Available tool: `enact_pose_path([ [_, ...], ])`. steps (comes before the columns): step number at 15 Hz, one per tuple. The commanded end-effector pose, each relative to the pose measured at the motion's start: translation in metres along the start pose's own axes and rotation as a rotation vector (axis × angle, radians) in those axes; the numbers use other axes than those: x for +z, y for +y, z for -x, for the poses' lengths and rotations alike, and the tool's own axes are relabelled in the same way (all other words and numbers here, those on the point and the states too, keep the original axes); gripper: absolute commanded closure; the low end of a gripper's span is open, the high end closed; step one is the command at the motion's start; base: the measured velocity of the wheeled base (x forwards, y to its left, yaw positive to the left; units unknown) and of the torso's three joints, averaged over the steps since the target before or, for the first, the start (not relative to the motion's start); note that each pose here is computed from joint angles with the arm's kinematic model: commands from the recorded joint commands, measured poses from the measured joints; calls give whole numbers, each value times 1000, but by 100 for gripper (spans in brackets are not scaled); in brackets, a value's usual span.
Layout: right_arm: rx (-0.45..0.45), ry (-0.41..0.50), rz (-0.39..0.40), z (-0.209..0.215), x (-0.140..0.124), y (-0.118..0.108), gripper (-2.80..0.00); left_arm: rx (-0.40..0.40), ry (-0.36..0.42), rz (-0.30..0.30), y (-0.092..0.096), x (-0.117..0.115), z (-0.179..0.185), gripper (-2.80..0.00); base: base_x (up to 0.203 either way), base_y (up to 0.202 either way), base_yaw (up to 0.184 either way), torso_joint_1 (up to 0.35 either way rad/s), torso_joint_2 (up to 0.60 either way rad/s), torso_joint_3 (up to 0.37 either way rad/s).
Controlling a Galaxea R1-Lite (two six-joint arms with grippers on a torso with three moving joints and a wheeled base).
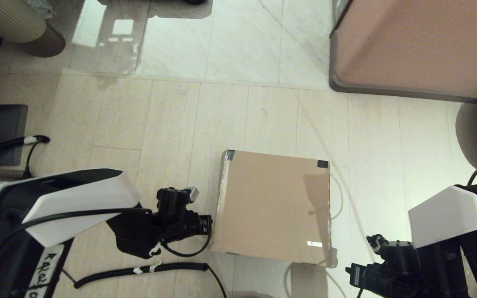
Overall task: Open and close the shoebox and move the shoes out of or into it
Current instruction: Open the shoe box
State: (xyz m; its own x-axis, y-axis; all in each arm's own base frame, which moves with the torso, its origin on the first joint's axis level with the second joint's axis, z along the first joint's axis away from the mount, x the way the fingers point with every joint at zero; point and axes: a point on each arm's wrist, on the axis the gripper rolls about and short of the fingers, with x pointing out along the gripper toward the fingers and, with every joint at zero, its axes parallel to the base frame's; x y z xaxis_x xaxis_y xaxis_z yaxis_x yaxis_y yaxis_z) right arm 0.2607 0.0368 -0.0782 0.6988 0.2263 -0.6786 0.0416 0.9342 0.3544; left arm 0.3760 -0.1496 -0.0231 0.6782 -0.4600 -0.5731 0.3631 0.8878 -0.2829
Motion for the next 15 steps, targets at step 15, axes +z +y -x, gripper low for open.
enact_pose_path([
  [15,47,-142,0,-34,77,40,0,41,-10,8,-6,2,-4,0,0,0,0,0,0,0],
])
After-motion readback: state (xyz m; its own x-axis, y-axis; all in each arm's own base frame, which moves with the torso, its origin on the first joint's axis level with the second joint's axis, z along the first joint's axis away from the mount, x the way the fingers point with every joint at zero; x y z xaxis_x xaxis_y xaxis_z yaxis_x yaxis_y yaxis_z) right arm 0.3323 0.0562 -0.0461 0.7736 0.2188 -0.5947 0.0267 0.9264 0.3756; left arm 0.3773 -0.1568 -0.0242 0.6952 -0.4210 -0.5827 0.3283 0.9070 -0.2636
